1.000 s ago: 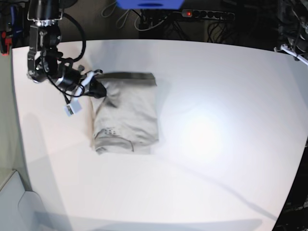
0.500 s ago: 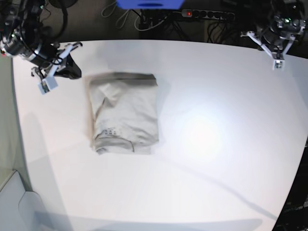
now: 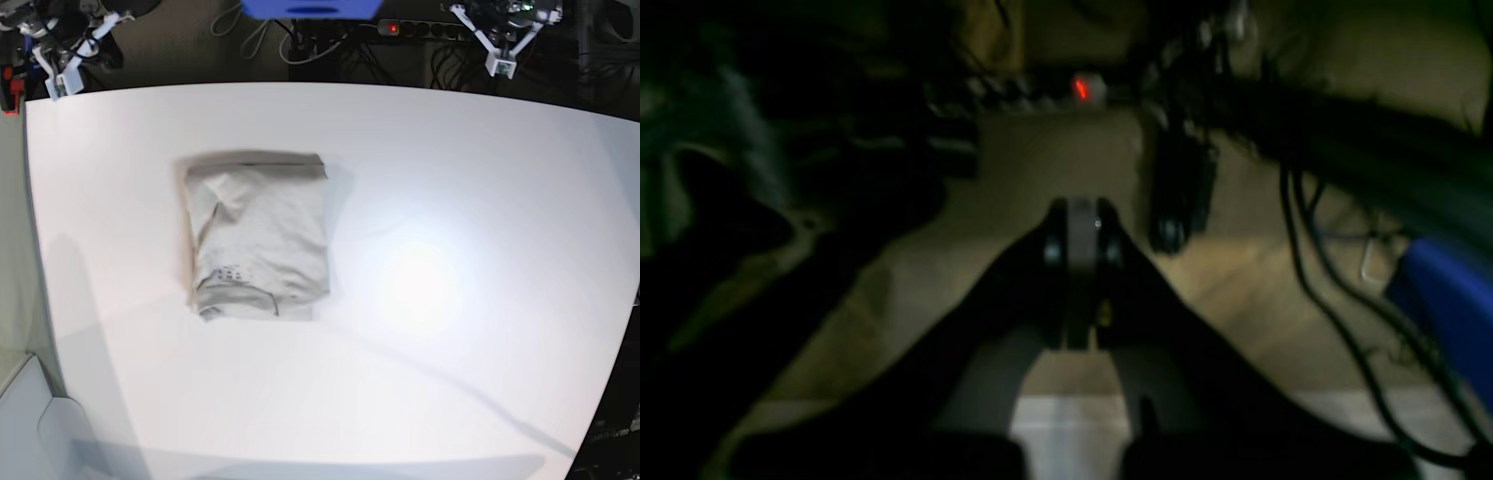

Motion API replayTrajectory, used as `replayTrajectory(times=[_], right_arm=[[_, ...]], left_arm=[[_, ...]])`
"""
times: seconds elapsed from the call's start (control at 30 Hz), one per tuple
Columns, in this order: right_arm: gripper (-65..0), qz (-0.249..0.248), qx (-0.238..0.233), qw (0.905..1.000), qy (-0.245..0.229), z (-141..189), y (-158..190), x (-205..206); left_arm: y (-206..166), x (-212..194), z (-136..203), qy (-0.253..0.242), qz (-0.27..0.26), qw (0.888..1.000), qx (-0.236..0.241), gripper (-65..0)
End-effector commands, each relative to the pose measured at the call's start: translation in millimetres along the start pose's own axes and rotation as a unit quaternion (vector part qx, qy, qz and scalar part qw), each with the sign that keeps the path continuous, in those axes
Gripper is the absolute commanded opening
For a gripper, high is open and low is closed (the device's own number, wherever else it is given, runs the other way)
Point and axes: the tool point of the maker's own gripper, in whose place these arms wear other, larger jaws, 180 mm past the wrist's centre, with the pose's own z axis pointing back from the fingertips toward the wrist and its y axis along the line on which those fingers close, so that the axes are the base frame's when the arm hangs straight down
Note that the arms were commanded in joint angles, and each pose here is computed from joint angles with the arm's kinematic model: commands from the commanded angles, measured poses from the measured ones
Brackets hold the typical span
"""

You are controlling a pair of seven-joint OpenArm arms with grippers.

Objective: Layout the t-shirt on the table in an organized manner, then fold the t-shirt properly

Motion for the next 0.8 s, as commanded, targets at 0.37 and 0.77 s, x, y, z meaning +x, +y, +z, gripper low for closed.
replayTrajectory(times=[0.37,0.77], right_arm=[[-65.0,-0.193,-0.034,0.9776,0.077,-105.4,-46.5,-149.7],[-65.0,-0.17,0.018,0.984,0.052,-147.9,7.2,-143.5]], left_arm=[[0.4,-39.3,-88.8,0.012,0.037,0.999,-0.016,-64.9],[1.1,-40.1,-116.7,0.03,0.005,0.999,0.038,-64.9]])
